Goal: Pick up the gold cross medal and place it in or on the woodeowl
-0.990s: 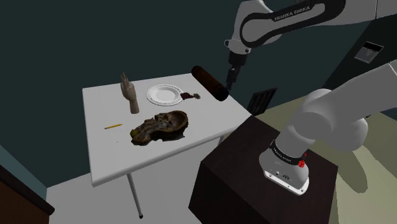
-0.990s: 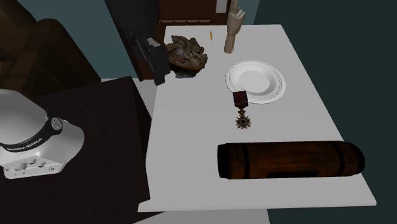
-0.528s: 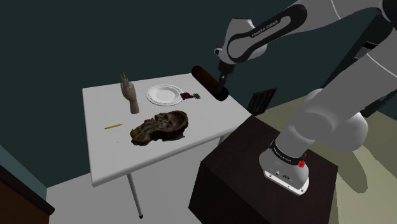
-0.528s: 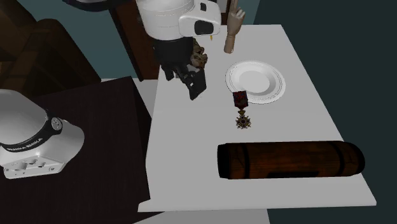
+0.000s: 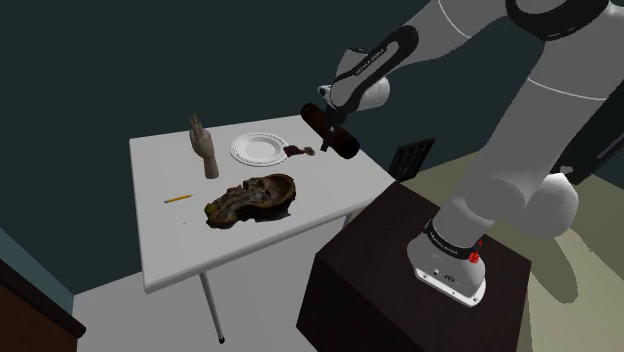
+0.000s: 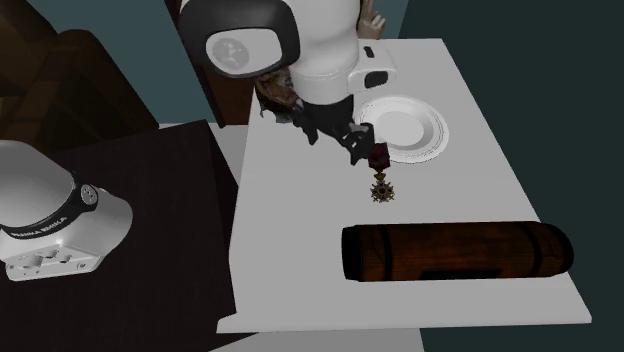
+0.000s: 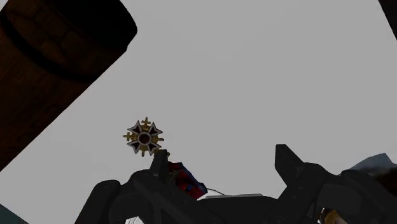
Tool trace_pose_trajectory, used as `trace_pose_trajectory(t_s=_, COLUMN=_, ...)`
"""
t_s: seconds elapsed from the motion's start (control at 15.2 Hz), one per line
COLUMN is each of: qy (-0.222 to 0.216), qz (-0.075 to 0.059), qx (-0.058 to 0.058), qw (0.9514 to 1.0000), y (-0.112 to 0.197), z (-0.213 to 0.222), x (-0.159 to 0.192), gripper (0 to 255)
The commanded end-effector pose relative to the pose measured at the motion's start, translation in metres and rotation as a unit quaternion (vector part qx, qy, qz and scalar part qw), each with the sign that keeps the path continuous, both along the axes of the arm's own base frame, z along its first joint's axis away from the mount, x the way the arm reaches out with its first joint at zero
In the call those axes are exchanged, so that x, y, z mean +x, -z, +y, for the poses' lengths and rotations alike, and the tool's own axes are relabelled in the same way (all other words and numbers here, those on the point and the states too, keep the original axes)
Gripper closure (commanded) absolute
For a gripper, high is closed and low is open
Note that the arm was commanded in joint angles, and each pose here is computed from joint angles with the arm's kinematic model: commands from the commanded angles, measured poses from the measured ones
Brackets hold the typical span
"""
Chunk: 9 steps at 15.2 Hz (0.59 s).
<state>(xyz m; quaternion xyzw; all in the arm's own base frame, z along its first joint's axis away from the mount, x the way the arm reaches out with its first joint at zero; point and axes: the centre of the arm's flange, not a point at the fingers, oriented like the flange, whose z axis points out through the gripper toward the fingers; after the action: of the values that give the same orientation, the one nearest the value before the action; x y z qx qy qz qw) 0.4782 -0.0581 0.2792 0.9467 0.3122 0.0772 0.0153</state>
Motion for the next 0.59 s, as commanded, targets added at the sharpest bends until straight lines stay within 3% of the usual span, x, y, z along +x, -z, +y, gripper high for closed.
trace_pose_trajectory(t_s=0.0, qy=-0.023, qz=-0.017, qx=-0.002, qw=0.9996, y=0.015, z=-0.003, x=0.019, gripper=0)
trace_pose_trajectory(t_s=0.46, qy=-0.099, qz=-0.069, qx=-0.003, qw=0.9927, y=0.062, z=-0.001, x=0.085, gripper=0)
trace_pose_trajectory(t_s=0.53, qy=-0.103, qz=-0.071, qx=-0.004, qw=0.9922, y=0.064, z=0.000, x=0.088, gripper=0)
